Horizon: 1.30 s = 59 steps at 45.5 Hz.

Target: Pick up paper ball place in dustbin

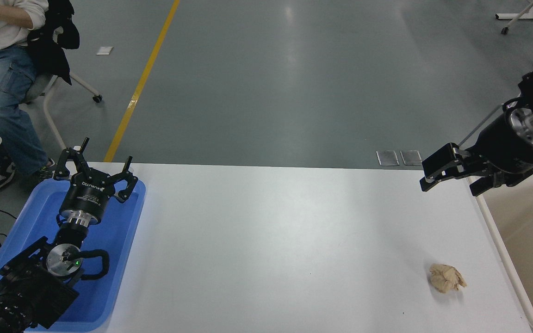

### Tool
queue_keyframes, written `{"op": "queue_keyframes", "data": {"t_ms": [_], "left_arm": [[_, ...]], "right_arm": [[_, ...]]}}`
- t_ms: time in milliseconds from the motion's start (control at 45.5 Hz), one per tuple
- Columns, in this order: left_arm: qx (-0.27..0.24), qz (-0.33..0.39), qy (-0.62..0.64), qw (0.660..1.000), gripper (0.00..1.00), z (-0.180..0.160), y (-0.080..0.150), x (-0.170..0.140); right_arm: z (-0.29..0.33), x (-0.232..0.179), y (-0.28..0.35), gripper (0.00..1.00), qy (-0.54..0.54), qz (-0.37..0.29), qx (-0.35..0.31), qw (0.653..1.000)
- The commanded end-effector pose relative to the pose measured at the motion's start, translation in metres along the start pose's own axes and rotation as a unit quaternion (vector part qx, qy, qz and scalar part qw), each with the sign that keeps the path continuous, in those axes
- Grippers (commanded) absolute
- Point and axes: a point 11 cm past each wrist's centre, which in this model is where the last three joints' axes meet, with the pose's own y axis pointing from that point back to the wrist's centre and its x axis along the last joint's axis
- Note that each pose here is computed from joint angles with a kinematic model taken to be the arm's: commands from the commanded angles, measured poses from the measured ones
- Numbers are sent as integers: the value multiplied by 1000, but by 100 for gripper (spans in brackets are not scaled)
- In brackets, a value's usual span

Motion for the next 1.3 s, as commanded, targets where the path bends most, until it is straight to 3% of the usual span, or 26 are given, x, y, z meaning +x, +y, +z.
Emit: {"op": "queue_keyframes", "data": {"t_ms": [0,725,989,1275], "left_arm": [[-1,0,0,1000,100,0,0,0],[0,0,0,1000,100,0,0,0],[0,0,0,1000,100,0,0,0],[0,0,0,1000,100,0,0,0]], "right_arm": [[35,-3,-28,100,-2,35,-33,999],[129,-75,-164,100,89,107,-111,984],[118,-104,-194,100,54,96,-72,991],[105,-107,-203,100,43,95,-51,993]]}}
